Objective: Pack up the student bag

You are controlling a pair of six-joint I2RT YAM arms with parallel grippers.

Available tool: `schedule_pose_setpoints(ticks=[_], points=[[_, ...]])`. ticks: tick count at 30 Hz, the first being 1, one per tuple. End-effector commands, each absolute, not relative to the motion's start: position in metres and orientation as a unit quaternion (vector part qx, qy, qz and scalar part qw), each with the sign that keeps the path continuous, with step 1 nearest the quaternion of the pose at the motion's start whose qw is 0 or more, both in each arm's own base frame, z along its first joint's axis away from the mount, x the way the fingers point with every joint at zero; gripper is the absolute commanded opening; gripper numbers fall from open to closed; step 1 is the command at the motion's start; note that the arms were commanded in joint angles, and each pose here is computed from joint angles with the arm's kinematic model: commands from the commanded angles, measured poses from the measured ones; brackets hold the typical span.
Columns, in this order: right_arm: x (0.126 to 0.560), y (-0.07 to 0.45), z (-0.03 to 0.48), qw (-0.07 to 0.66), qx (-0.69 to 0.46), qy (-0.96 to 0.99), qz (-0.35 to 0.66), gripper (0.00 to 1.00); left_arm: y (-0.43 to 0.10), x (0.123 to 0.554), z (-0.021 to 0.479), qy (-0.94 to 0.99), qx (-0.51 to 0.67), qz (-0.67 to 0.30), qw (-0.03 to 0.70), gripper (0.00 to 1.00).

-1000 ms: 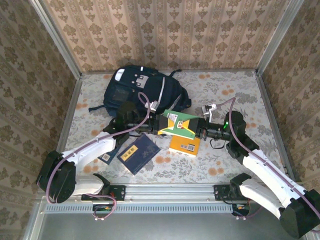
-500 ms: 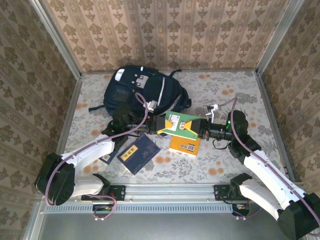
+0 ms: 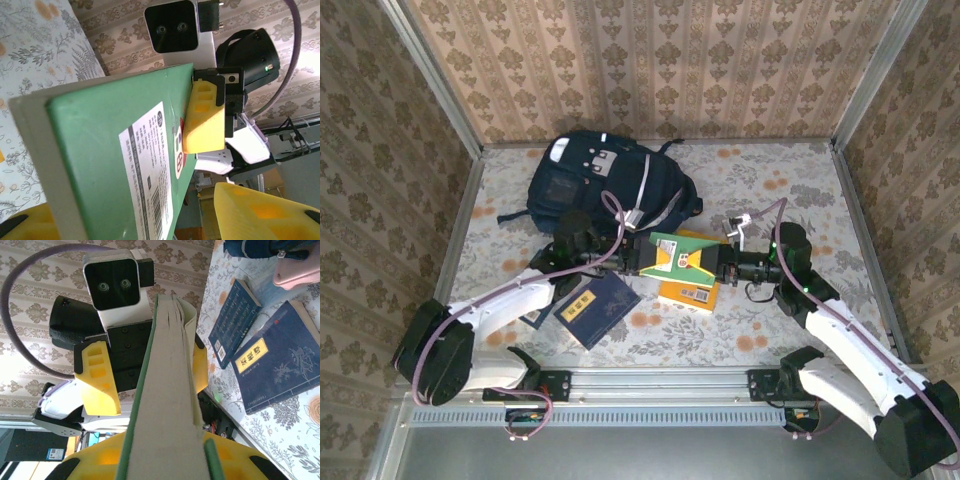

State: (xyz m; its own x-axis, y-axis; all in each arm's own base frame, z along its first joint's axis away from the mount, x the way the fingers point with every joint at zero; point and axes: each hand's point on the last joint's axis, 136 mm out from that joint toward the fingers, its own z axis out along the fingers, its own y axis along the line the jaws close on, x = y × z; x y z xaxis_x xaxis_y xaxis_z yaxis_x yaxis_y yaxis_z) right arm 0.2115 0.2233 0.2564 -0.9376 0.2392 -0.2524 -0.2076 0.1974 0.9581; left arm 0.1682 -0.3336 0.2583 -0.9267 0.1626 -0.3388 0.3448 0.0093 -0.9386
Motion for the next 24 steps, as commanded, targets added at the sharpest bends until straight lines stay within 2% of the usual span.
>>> schedule_pose_setpoints(ticks=[1,6,15,17,20,21,22,24], points=[[0.209,0.224,0.261,0.183,-0.011,0.745,0.641,0.0,-0.336,0.168,0.269,0.696,0.211,-0.68,0.09,0.51],[0.205,0.22,0.256,0.182,-0.013,0.754,0.63,0.0,-0.333,0.171,0.267,0.697,0.207,-0.68,0.093,0.42],[0.212,0.209,0.251,0.193,0.008,0.758,0.623,0.0,-0.322,0.178,0.258,0.706,0.189,-0.676,0.096,0.34],[0.213,0.21,0.253,0.192,0.009,0.755,0.627,0.0,-0.321,0.179,0.257,0.707,0.187,-0.675,0.099,0.27],[0.216,0.211,0.254,0.193,0.013,0.75,0.632,0.0,-0.324,0.179,0.255,0.706,0.189,-0.675,0.099,0.1],[0.217,0.211,0.254,0.193,0.015,0.749,0.634,0.01,-0.325,0.179,0.255,0.705,0.19,-0.676,0.098,0.03],[0.218,0.213,0.255,0.191,0.015,0.747,0.637,0.07,-0.326,0.178,0.254,0.704,0.191,-0.677,0.096,0.0],[0.218,0.214,0.257,0.191,0.014,0.744,0.64,0.21,-0.328,0.178,0.253,0.704,0.191,-0.678,0.095,0.0]])
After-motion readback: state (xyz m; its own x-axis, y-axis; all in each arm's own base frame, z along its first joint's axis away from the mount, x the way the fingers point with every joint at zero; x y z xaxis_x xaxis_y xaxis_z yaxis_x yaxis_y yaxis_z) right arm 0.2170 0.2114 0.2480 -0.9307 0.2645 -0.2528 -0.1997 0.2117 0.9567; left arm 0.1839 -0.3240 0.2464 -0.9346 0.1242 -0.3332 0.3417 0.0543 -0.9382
